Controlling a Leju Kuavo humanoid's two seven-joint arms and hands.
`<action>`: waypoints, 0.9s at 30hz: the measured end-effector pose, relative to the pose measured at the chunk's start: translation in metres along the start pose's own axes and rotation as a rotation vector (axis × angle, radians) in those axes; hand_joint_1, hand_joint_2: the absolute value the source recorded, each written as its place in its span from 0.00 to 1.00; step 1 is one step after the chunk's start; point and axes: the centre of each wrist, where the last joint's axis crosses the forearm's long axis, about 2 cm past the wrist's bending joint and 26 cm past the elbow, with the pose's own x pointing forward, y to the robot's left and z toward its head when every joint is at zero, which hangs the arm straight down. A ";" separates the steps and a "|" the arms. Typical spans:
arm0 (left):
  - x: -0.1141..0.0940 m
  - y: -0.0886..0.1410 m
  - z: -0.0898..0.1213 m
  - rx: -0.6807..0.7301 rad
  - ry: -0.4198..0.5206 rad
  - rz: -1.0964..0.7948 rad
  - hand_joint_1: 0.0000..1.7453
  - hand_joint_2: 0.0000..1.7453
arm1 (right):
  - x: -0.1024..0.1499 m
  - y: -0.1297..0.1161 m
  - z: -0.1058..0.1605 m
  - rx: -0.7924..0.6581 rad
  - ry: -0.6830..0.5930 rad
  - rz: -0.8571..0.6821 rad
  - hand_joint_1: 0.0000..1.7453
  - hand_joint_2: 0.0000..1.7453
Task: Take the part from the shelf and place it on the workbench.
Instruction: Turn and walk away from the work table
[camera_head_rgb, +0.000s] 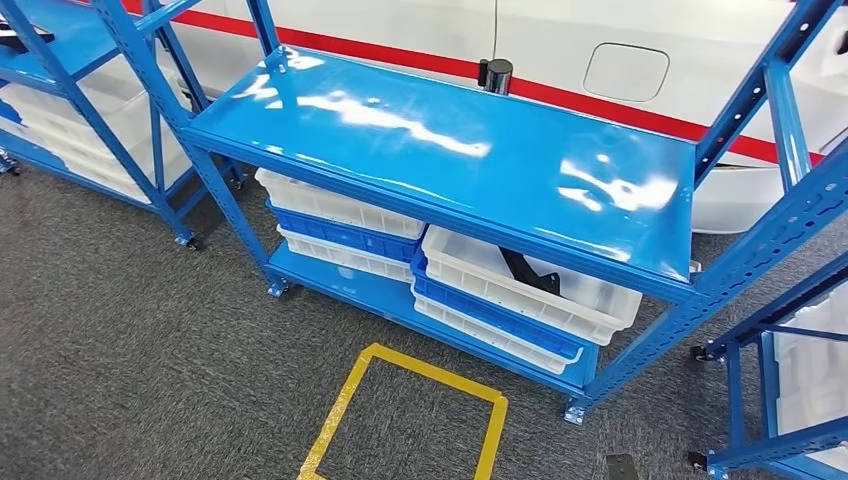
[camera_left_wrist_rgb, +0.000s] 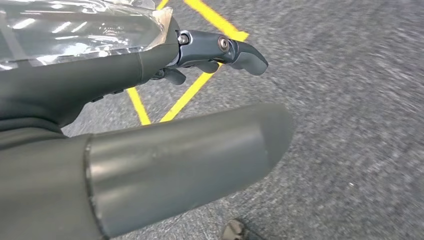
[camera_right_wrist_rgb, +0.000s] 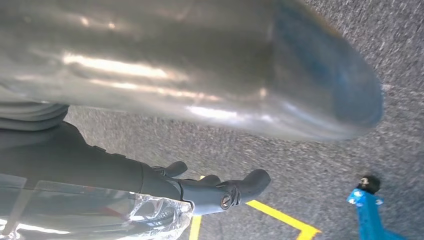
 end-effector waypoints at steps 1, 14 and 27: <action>0.000 0.000 0.000 0.000 0.000 0.000 0.00 0.00 | 0.000 0.000 0.000 0.001 0.000 0.000 0.00 0.00; 0.000 0.000 0.000 0.002 0.004 0.010 0.00 0.00 | -0.003 -0.002 0.000 0.001 0.002 0.009 0.00 0.00; 0.000 -0.001 0.000 0.002 0.004 0.008 0.00 0.00 | -0.002 -0.003 -0.001 -0.001 0.004 0.013 0.00 0.00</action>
